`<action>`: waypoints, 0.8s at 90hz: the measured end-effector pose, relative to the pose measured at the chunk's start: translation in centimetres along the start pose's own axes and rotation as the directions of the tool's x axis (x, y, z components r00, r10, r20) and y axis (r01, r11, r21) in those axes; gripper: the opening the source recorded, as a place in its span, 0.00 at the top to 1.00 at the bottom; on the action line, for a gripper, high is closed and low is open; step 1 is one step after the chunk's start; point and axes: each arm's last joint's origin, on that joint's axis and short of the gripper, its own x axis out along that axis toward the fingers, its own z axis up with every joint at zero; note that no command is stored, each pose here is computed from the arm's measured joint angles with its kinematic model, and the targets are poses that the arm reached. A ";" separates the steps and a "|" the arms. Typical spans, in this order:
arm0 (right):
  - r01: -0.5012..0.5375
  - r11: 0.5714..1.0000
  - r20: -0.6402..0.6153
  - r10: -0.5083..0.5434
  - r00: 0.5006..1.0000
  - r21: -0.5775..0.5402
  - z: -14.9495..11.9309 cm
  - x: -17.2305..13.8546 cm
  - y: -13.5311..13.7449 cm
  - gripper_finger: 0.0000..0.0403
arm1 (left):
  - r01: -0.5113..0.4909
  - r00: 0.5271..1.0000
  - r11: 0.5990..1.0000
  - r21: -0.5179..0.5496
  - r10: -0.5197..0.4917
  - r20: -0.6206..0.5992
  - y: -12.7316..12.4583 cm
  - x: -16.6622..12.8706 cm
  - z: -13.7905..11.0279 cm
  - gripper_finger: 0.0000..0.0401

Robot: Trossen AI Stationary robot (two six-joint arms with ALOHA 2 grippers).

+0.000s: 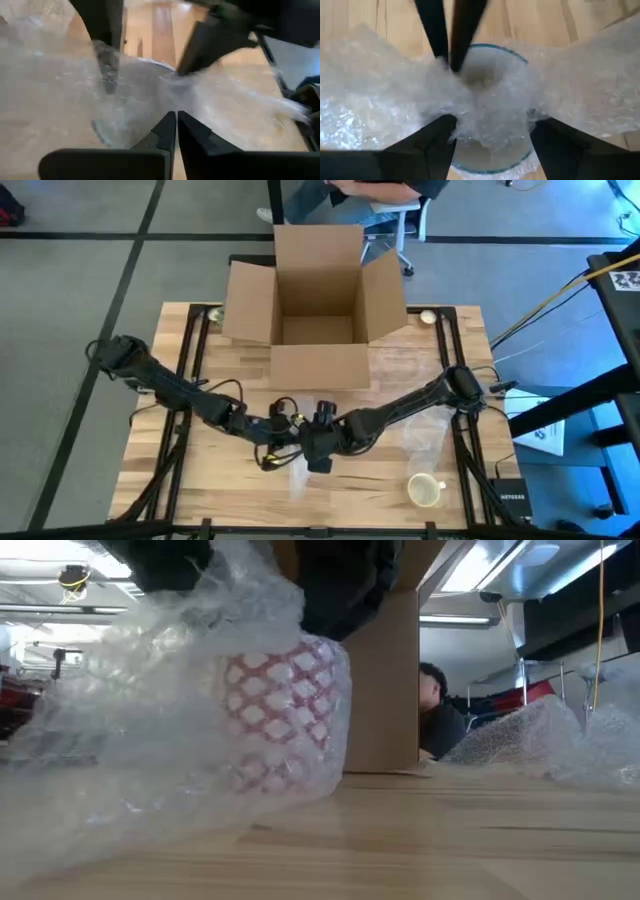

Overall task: Wrap mug
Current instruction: Wrap the red mug with the bubble wrap

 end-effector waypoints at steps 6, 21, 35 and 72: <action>-0.004 1.000 0.004 0.004 1.000 0.000 0.1 0.1 0.0 0.44 | -0.023 0.999 1.000 0.010 0.023 0.025 0.1 -1.3 0.4 1.00; -0.018 1.000 0.003 0.018 1.000 -0.004 0.1 0.1 0.1 0.44 | -0.256 0.958 0.967 -0.002 0.254 0.134 1.3 -3.2 1.3 1.00; -0.020 1.000 0.003 0.020 1.000 -0.007 0.1 0.1 0.1 0.44 | -0.402 0.908 0.916 -0.021 0.401 0.120 3.8 -1.6 0.6 1.00; -0.023 1.000 0.004 0.023 1.000 -0.019 0.0 0.1 0.2 0.44 | -0.021 0.998 0.999 0.043 0.019 0.058 0.5 2.7 -1.3 1.00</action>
